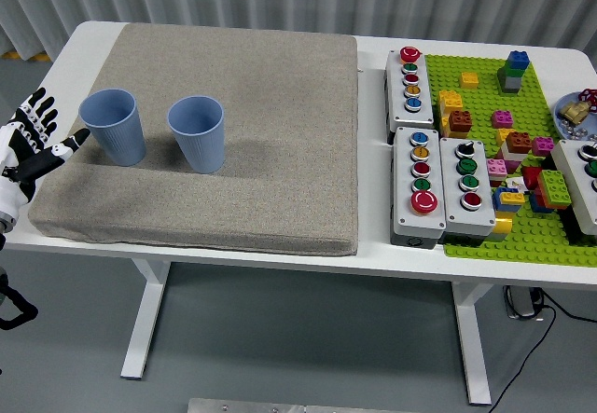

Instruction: Pick cup pour cup place

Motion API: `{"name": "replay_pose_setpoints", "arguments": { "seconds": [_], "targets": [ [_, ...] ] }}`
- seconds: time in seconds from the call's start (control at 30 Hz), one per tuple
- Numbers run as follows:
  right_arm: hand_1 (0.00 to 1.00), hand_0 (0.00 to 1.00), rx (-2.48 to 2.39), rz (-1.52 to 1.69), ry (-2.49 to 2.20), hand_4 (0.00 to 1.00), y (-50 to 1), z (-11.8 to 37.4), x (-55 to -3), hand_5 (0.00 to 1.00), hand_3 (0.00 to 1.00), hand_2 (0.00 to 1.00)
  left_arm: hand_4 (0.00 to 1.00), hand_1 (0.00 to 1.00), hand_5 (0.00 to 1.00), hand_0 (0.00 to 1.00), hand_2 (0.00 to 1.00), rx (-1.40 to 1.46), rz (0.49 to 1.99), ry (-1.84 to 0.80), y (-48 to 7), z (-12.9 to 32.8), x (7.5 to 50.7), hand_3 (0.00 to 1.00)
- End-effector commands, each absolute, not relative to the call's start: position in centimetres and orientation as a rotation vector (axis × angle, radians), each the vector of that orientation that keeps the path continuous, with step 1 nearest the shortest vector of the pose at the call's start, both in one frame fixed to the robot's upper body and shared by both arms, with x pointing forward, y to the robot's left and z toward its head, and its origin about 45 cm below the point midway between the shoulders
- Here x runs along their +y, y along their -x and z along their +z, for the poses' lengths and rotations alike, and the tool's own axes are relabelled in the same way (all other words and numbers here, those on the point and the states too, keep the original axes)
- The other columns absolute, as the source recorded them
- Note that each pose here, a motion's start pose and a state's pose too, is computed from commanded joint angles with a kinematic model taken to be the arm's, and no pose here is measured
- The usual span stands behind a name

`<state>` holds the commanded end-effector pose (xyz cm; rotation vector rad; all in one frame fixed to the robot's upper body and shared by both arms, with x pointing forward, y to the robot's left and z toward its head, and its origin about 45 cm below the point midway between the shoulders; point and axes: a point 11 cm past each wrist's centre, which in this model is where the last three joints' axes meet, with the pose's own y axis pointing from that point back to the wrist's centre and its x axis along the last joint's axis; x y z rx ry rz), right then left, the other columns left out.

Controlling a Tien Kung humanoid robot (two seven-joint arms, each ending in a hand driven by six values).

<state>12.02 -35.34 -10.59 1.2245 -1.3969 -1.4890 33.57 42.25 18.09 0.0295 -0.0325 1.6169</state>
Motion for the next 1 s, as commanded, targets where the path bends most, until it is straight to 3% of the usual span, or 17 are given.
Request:
{"name": "replay_pose_setpoints", "arguments": {
  "seconds": [1.0],
  "targets": [
    [0.700,0.748,-1.404,-1.492,-1.231,0.084,-12.4,-10.5,-35.2,0.295,0.610,0.756,0.936,0.976,0.222,0.986,0.998,-0.004,1.595,-0.080,-34.3,16.4,40.8,0.998]
  ]
}}
